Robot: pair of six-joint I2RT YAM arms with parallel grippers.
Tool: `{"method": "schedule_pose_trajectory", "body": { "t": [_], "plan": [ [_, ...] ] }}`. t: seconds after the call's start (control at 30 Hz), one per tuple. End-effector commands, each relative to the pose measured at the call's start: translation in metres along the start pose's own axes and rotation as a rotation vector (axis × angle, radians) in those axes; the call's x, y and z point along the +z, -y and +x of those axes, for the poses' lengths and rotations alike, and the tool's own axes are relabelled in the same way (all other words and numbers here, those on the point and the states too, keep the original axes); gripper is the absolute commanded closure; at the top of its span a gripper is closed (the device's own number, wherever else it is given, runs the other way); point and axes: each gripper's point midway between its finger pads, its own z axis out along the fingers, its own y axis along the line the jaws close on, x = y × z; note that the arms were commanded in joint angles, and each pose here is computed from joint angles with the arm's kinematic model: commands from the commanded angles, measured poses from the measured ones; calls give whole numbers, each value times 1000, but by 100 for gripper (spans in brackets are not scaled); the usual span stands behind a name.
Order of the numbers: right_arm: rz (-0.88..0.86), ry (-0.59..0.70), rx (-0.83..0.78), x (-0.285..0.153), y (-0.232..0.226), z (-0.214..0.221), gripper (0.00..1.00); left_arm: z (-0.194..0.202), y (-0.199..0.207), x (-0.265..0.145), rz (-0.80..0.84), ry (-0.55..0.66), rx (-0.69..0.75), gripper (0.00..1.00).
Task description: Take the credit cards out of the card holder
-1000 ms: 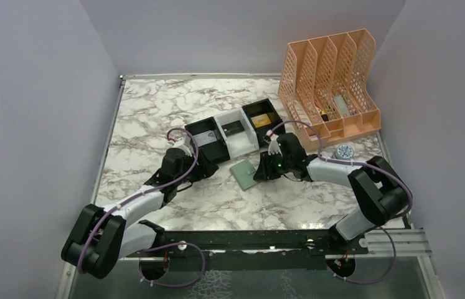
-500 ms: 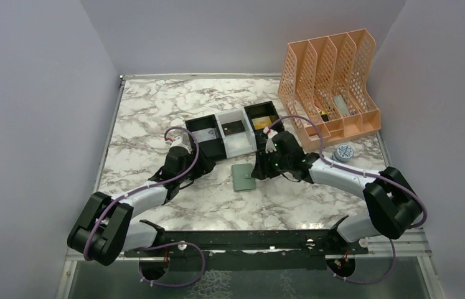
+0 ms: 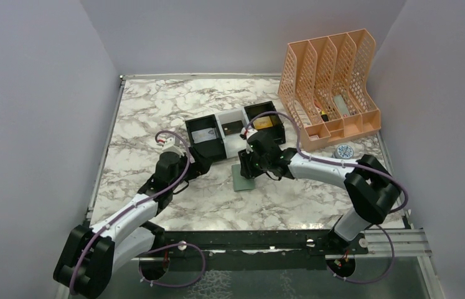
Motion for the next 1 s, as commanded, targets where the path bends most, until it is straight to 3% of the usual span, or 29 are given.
{"method": "schedule_pose_trajectory", "body": {
  "t": [0.0, 0.23, 0.47, 0.7, 0.97],
  "plan": [
    [86, -8, -55, 10, 5, -2, 61, -6, -6, -7, -48, 14, 53, 18],
    [168, -98, -81, 29, 18, 24, 63, -7, 5, -12, 3, 2, 67, 18],
    [199, -131, -64, 28, 27, 54, 69, 16, 19, -15, 95, -104, 69, 19],
    [135, -66, -44, 16, 16, 50, 88, 70, 31, -15, 81, -201, 104, 21],
    [111, -20, -17, 7, 13, 47, 90, 103, 54, 3, 51, -220, 144, 22]
  ]
}}
